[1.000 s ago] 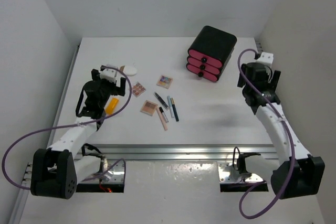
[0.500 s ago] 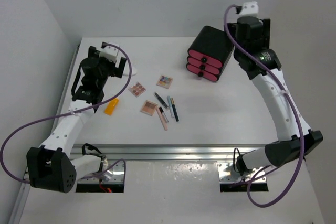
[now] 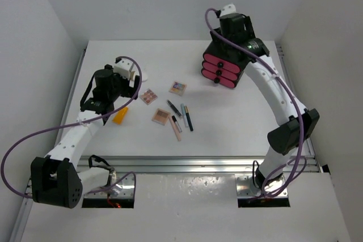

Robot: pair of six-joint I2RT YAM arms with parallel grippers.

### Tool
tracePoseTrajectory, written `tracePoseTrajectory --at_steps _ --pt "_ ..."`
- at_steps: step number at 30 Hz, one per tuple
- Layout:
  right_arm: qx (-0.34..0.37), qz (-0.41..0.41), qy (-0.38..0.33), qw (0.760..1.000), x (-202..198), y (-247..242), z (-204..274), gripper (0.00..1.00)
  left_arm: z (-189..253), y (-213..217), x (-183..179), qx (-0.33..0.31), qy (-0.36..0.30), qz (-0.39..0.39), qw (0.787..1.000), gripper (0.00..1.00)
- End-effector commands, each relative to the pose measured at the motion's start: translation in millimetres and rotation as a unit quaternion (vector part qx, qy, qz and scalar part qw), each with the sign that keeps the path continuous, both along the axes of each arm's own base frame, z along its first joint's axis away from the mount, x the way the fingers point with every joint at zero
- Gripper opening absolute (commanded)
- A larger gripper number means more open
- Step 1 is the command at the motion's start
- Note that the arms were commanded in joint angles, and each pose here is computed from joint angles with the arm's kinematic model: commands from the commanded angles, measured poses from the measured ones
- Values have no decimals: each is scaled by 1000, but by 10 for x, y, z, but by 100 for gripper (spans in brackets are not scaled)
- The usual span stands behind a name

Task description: Organize the makeup

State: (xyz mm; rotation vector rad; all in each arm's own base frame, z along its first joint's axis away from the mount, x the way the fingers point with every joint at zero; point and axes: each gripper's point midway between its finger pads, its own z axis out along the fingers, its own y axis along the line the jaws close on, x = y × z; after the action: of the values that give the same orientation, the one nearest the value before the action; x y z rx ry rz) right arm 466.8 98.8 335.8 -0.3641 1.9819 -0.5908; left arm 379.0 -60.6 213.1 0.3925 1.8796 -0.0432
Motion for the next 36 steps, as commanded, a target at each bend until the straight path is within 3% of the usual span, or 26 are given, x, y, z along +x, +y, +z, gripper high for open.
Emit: tracePoseTrajectory --at_steps 1,3,5,7,10,13,26,36 --pt "217 -72 58 972 -365 149 -444 90 107 -58 -23 -12 -13 -7 1000 100" --pt "217 -135 55 965 -335 52 -643 90 29 -62 -26 -16 -3 -6 1000 100" --pt "265 -198 45 943 -276 -3 -809 97 -72 -61 -58 -19 9 -4 1000 100" --pt "295 -210 50 931 -243 31 -884 97 -116 -59 -71 -19 13 -3 1000 100" --pt "353 -238 37 904 -152 126 -989 87 -152 -56 -120 -23 16 -2 1000 100" --pt "362 -263 21 894 -178 212 -1133 82 -191 -19 -158 -23 16 9 1000 100" --pt "288 -300 -11 909 155 236 -1624 74 -238 34 -210 -24 12 24 999 100" --pt "288 -279 -24 916 371 222 -1756 67 -270 -9 -212 -35 19 18 999 100"
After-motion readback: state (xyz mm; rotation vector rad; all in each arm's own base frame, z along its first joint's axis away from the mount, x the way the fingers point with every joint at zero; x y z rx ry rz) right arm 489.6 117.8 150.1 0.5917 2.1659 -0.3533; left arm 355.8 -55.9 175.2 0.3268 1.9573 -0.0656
